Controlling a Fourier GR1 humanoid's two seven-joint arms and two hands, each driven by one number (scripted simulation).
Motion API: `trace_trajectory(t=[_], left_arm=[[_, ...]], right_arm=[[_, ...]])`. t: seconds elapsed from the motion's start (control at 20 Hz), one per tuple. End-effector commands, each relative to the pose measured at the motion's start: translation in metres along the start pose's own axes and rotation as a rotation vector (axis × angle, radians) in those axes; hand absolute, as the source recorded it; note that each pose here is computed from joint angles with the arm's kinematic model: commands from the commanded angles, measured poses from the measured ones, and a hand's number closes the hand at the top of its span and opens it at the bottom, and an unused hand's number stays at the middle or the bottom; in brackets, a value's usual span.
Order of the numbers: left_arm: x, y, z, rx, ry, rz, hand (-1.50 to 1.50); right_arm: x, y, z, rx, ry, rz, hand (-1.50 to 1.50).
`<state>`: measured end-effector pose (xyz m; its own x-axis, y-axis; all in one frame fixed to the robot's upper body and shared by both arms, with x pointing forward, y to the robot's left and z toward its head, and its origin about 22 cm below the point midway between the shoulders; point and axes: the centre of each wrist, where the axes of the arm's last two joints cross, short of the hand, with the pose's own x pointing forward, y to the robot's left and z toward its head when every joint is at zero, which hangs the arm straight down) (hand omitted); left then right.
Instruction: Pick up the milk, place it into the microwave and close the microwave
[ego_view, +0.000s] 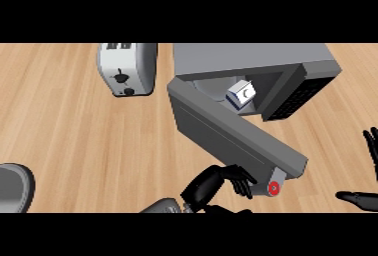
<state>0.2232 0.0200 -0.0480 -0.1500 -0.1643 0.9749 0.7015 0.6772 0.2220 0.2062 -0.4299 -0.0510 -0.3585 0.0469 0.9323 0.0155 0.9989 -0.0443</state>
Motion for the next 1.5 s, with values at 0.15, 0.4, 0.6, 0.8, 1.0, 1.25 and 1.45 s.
trace_trajectory(t=[0.15, 0.4, 0.6, 0.8, 1.0, 1.25, 1.45], left_arm=[[0.029, 0.014, -0.032, 0.080, -0.036, 0.002, 1.50], [0.045, 0.028, -0.050, 0.155, -0.125, -0.048, 1.50], [0.061, 0.041, -0.066, 0.191, -0.135, -0.075, 1.50], [0.075, 0.055, -0.081, 0.239, -0.148, -0.074, 1.50], [0.087, 0.065, -0.093, 0.269, -0.168, -0.092, 1.50], [0.102, 0.077, -0.106, 0.310, -0.168, -0.111, 1.50], [0.108, 0.086, -0.112, 0.334, -0.168, -0.101, 1.50]], right_arm=[[0.011, 0.010, -0.019, 0.113, -0.069, -0.083, -1.50], [0.021, 0.013, -0.039, 0.172, -0.081, -0.097, -1.50], [0.031, 0.014, -0.056, 0.207, -0.084, -0.076, -1.50], [0.035, 0.024, -0.067, 0.226, -0.121, -0.100, -1.50], [0.048, 0.022, -0.084, 0.258, -0.156, -0.113, -1.50], [0.053, 0.031, -0.097, 0.293, -0.176, -0.157, -1.50], [0.064, 0.032, -0.110, 0.328, -0.194, -0.161, -1.50]])
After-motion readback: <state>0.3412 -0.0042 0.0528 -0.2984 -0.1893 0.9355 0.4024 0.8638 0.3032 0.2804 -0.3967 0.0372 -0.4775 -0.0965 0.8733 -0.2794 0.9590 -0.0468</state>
